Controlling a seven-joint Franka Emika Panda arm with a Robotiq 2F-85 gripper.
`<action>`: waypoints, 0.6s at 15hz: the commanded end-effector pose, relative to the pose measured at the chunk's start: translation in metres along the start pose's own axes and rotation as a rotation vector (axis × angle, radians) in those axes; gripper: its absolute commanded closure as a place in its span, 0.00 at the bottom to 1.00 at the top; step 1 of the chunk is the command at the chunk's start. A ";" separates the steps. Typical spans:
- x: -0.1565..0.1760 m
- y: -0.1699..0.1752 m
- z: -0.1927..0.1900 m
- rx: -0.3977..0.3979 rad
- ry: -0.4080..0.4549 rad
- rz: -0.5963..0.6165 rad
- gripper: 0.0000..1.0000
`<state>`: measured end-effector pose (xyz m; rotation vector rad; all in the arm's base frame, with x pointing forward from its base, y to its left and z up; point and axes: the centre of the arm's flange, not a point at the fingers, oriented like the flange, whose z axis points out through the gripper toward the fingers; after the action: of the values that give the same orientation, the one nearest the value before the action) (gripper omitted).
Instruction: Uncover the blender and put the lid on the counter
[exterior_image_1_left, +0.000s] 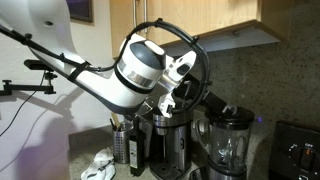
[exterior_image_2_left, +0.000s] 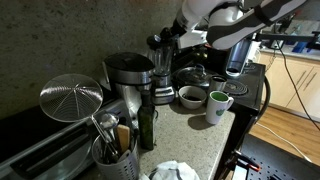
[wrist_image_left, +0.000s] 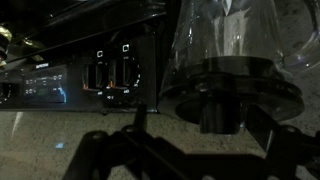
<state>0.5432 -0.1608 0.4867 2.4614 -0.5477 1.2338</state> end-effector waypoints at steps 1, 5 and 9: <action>0.011 -0.012 0.016 -0.015 0.035 0.002 0.00; 0.009 -0.016 0.024 -0.016 0.028 -0.007 0.31; 0.007 -0.023 0.022 -0.008 0.030 -0.020 0.63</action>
<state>0.5690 -0.1538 0.4811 2.4598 -0.5003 1.2529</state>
